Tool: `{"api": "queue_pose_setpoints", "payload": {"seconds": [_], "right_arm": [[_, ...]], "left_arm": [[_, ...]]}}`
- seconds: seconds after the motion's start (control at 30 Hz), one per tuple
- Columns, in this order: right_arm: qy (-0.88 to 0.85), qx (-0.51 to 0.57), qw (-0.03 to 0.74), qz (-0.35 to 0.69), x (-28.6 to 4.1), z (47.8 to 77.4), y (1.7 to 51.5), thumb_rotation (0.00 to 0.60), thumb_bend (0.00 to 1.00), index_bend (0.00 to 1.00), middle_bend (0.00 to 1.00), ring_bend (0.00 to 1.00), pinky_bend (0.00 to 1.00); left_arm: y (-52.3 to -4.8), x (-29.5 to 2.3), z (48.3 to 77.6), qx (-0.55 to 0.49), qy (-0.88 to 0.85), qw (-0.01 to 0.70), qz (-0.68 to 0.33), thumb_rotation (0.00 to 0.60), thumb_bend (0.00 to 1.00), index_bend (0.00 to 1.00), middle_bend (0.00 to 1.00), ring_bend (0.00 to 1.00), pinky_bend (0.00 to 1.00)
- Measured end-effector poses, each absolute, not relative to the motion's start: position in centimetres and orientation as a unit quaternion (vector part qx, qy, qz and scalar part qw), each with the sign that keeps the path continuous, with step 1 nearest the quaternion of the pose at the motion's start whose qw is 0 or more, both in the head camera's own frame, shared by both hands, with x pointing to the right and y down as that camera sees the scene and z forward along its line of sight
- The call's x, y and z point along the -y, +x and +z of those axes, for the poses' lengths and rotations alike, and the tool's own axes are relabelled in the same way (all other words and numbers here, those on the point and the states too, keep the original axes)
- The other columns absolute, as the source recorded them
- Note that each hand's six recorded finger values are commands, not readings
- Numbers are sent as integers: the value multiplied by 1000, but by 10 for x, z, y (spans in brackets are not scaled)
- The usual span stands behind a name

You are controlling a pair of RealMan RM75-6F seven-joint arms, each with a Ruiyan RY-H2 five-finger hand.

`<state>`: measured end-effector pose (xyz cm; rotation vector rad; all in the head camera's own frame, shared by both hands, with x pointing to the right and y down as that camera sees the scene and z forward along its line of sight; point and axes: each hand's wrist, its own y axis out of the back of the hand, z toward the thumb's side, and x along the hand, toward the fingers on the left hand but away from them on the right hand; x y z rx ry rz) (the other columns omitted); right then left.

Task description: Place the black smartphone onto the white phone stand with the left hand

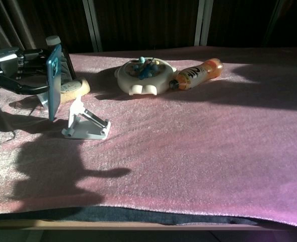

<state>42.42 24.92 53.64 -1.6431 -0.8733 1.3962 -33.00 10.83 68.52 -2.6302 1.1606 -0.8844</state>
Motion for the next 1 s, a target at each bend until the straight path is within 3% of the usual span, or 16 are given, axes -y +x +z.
{"api": "queue_pose_setpoints", "payload": {"seconds": [1.0], "right_arm": [[-641, 346, 393, 560, -247, 537, 429, 600, 209, 0, 0, 0, 0]], "left_arm": [[-305, -112, 728, -341, -897, 31, -280, 600, 444, 827, 1000, 586, 114]]}}
